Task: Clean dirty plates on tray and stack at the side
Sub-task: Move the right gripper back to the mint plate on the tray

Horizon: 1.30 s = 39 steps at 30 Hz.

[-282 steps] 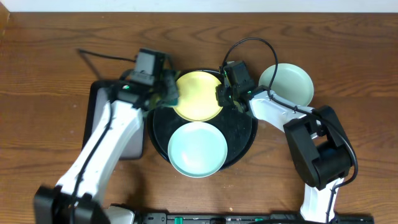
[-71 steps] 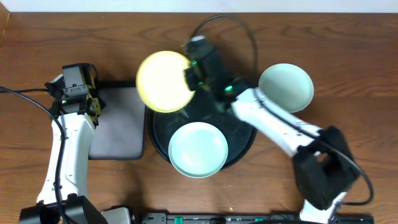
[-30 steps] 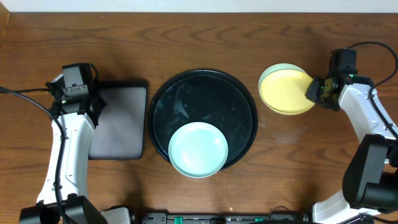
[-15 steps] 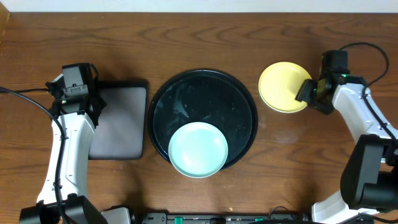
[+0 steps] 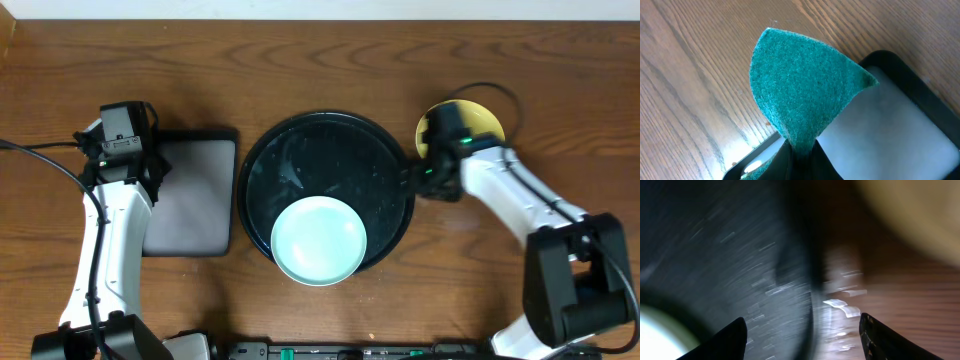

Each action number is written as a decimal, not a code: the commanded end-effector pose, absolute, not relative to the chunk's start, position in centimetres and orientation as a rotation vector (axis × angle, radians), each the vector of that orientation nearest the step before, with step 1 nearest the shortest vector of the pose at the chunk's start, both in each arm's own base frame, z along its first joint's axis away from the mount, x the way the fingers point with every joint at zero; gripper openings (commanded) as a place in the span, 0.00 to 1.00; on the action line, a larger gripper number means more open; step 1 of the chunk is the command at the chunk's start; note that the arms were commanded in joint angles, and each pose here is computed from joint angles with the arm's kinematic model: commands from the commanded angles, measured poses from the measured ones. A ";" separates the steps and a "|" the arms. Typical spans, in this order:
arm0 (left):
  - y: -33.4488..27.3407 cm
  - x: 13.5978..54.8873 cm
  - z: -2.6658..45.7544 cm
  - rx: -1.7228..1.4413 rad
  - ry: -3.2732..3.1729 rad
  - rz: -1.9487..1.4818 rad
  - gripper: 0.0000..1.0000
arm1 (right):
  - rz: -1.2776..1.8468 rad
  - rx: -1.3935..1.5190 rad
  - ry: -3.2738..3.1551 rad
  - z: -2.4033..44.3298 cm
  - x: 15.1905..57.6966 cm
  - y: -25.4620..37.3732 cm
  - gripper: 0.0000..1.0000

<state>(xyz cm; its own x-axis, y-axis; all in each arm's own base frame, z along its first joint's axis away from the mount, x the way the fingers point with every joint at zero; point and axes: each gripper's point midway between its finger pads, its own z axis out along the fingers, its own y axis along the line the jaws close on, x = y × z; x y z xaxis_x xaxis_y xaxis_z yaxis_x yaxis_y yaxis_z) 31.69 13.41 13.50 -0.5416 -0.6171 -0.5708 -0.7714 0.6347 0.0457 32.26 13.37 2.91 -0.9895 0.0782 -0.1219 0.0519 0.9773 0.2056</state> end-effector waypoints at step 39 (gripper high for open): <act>13.4 31.5 14.0 -1.088 2.323 0.399 0.08 | 0.104 -0.437 2.894 2.5 26.5 23.5 0.27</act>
